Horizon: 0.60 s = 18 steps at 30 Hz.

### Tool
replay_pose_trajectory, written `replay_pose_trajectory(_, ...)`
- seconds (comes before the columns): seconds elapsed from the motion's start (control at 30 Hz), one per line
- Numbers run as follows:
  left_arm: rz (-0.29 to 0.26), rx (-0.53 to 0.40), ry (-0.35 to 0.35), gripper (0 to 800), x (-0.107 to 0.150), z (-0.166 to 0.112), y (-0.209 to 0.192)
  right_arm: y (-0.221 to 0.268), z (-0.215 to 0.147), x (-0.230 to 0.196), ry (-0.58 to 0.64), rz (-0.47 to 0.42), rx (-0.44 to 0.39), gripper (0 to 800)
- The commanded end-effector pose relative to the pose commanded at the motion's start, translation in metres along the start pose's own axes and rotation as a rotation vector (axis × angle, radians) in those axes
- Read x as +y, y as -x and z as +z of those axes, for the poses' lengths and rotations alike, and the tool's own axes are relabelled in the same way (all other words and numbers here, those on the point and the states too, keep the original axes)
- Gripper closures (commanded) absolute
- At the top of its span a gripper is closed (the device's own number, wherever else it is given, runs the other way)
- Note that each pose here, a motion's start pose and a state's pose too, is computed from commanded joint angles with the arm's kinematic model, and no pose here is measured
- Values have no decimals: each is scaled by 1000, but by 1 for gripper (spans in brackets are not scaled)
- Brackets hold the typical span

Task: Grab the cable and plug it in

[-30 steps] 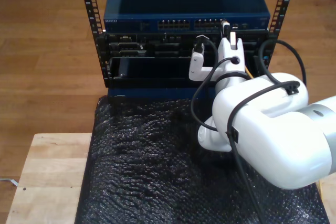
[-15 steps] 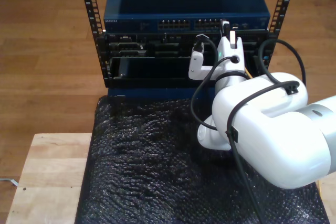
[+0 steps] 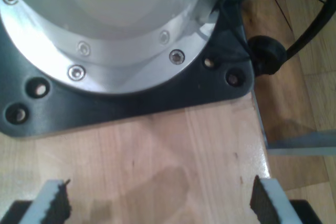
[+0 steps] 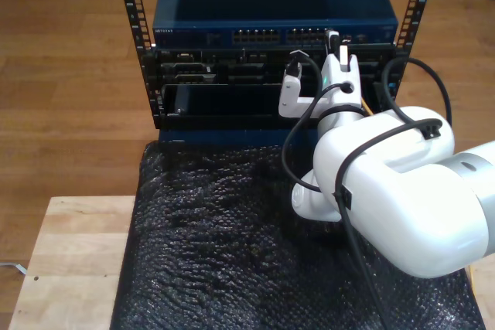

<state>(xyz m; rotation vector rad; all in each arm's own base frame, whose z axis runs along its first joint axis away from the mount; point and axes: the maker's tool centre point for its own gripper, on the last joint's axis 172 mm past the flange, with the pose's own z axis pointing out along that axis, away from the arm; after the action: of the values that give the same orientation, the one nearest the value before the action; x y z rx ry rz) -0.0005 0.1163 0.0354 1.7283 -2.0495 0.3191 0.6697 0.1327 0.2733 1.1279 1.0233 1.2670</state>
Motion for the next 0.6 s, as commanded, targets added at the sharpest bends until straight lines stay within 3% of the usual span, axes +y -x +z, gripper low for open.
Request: replay_pose_trajectory(0.6, 0, 0, 0, 1, 0, 0, 0, -11, -3, 2, 2, 6, 15, 800)
